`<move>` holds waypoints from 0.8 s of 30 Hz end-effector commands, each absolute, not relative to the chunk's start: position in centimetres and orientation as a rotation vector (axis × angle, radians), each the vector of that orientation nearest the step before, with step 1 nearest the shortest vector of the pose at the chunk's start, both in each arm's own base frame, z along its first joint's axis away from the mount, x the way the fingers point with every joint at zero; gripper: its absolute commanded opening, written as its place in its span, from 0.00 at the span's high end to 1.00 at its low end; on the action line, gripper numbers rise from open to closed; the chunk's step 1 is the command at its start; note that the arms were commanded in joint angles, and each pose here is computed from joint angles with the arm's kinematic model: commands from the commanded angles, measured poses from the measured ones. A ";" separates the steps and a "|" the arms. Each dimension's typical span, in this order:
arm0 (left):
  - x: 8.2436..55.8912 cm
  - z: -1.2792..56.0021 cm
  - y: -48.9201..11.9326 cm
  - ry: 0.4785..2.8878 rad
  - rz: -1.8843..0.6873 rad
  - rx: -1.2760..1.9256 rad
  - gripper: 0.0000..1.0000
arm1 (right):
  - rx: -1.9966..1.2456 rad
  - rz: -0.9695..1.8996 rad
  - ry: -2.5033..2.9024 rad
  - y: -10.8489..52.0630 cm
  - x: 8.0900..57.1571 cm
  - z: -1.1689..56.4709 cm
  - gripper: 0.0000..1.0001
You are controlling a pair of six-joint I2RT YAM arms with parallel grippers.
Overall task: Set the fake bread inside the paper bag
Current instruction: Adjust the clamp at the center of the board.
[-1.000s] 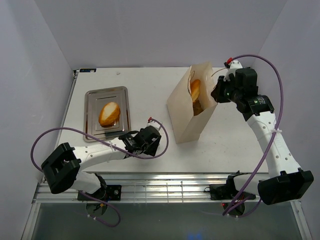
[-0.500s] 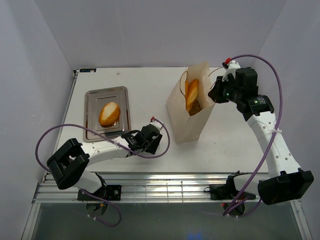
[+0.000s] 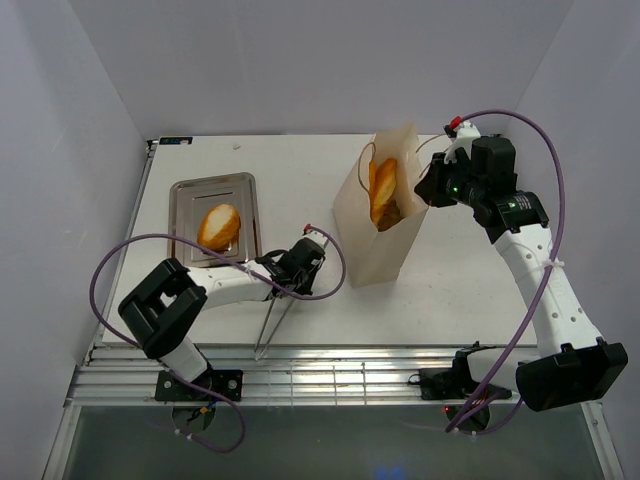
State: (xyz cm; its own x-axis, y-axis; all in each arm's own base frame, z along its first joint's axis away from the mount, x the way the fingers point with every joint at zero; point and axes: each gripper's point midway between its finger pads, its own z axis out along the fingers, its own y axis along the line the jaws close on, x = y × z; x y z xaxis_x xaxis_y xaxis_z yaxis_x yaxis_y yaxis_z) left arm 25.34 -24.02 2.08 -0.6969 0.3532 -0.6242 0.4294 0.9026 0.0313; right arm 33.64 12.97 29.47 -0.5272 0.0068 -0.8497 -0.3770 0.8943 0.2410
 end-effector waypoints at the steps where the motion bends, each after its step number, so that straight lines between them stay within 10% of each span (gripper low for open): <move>1: 27.2 2.5 -25.6 2.407 -0.196 0.472 0.81 | -0.275 0.507 2.000 13.0 33.6 31.5 0.82; 15: 39.6 4.0 -26.6 2.337 -0.217 0.236 0.89 | -0.275 0.546 2.002 13.6 33.4 31.4 0.82; 19: 41.3 5.0 -26.7 2.291 -0.223 0.234 0.47 | -0.266 0.537 2.001 13.4 33.5 31.8 0.82; 24: 39.9 6.4 -25.6 2.244 -0.254 0.211 0.21 | -0.275 0.549 1.994 13.6 33.6 32.1 0.82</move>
State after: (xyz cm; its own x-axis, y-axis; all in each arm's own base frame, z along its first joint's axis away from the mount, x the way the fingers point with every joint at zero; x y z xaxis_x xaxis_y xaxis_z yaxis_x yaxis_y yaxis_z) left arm 40.16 -25.28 2.86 -0.6898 0.1011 -0.7169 0.2146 0.9742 -0.0691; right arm 33.37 13.36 29.84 -0.5256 0.0256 -0.8503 -0.3863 0.8834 0.2654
